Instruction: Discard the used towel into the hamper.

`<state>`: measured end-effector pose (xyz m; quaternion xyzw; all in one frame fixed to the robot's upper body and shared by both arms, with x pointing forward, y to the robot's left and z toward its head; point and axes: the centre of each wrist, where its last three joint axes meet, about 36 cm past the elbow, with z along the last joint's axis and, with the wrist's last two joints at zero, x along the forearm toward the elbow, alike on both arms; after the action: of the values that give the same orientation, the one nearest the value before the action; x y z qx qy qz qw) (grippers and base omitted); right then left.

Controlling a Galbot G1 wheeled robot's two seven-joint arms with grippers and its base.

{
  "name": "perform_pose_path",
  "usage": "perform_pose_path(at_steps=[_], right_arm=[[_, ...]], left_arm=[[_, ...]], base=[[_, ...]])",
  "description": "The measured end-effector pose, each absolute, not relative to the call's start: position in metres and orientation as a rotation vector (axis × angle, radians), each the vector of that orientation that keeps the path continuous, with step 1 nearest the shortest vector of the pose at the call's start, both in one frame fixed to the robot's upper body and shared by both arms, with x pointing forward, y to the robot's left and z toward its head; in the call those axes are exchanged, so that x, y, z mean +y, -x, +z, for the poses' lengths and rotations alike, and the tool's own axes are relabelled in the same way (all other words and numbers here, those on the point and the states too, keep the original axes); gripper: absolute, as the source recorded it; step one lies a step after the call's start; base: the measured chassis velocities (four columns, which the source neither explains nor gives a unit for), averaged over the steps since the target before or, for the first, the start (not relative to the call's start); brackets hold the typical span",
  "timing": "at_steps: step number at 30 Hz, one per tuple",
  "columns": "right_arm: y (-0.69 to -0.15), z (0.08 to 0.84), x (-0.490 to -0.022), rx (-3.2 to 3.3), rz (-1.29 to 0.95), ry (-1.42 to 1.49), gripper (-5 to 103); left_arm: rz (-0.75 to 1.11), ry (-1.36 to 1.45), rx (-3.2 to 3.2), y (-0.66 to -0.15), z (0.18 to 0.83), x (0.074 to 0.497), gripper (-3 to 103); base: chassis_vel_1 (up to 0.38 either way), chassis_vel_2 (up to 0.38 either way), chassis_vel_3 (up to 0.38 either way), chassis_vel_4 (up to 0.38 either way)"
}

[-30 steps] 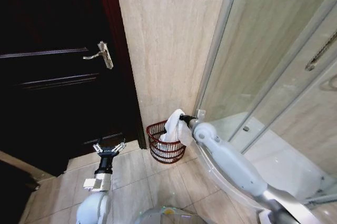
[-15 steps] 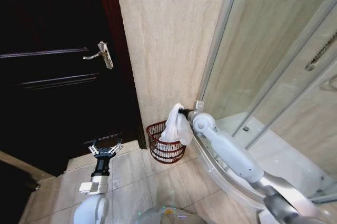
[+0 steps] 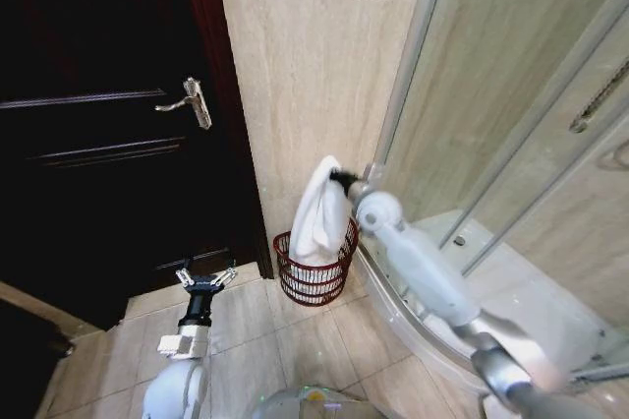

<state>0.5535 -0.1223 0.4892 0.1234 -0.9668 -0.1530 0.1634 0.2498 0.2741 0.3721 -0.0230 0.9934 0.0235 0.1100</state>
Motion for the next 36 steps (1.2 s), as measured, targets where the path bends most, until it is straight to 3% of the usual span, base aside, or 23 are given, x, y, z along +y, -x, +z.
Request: perform_pose_path(at_steps=[7,14,26,36], right_arm=[[-0.537,0.432,-0.115,-2.619,-0.397,-0.308,3],[-0.537,0.436,-0.126,-2.374,-0.481,-0.299,3],[-0.571,0.463,-0.160,-2.116,-0.457,-0.144,3],[-0.602,0.441,-0.150,-2.094,-0.429,-0.114,3]], left_arm=[[0.070,0.069,2.916,-0.252,0.370,0.273,100],[0.064,0.083,2.911,-0.250,0.364,0.273,100],[0.074,0.120,2.907,-0.241,0.364,0.274,100],[0.094,0.146,2.890,-0.237,0.364,0.278,100]], base=[[0.000,0.000,0.000,0.000],[0.000,0.000,0.000,0.000],[0.000,0.000,0.000,0.000],[0.000,0.000,0.000,0.000]])
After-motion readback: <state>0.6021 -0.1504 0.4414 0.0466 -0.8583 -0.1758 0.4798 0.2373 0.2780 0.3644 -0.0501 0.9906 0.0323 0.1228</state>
